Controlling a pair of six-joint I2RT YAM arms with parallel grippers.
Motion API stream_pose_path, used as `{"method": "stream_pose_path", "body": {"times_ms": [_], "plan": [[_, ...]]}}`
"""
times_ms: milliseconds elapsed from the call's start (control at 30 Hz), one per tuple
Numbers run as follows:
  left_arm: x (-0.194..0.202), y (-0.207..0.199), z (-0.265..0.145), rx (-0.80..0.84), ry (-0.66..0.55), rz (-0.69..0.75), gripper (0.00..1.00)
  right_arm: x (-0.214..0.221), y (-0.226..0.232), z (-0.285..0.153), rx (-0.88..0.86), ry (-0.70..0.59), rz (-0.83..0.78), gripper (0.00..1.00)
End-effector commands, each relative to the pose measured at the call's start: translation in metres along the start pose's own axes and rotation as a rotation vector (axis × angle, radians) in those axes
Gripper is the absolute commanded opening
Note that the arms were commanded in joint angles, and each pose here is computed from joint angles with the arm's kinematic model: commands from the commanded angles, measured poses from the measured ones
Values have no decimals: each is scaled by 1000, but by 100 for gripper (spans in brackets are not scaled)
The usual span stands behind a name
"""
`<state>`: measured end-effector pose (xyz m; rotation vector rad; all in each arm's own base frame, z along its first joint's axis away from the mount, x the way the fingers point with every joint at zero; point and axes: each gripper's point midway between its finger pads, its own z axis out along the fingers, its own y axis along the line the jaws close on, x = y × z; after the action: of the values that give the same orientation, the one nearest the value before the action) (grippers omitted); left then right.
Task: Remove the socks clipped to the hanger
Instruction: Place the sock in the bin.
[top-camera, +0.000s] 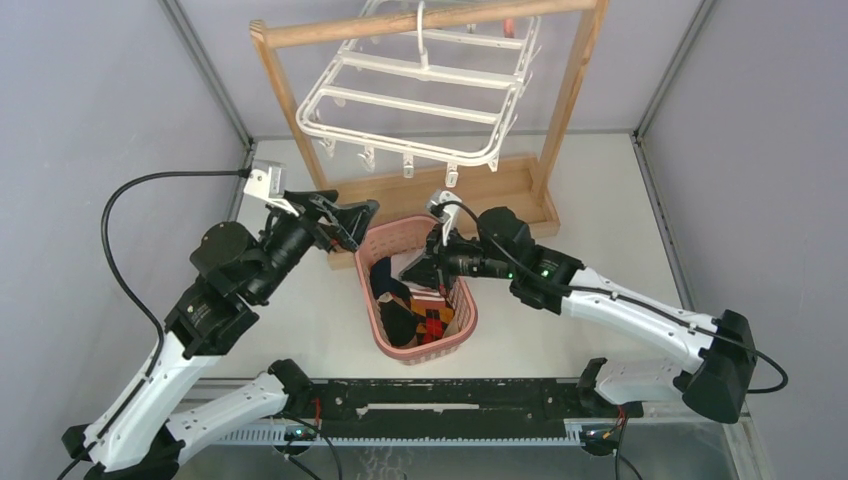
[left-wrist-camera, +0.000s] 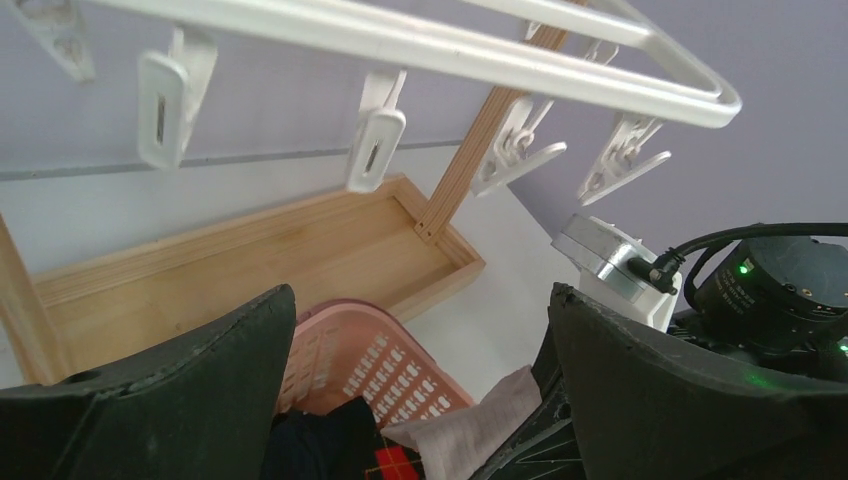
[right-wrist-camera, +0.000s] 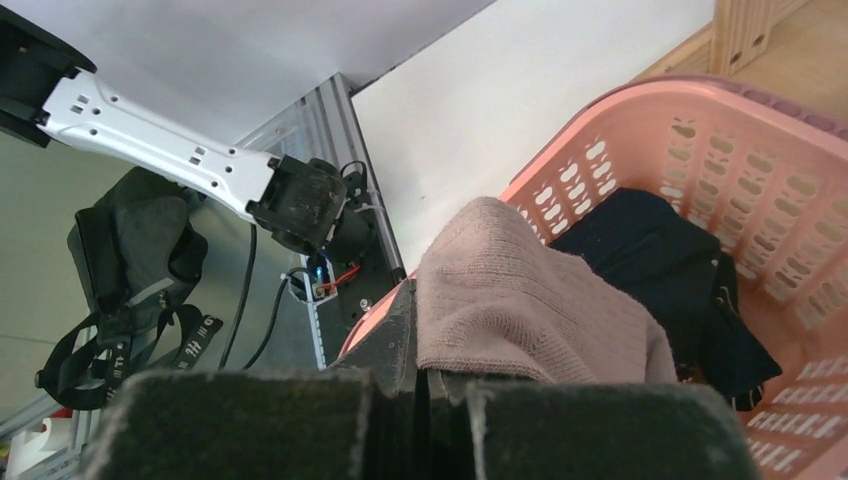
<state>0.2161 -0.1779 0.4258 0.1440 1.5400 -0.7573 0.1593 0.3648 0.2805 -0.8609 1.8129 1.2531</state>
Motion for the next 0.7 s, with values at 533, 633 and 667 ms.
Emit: {"method": "stream_pose_path", "body": {"times_ms": [533,633,667], "plan": [[72,38,34,-135,192,35,100,47,-1,40,49,115,22,4],[80,41,39,-137,212,30,100,58,-5,43,81,144,25,9],[81,42,40,-139,215,29,100,61,-7,44,88,151,26,10]]}}
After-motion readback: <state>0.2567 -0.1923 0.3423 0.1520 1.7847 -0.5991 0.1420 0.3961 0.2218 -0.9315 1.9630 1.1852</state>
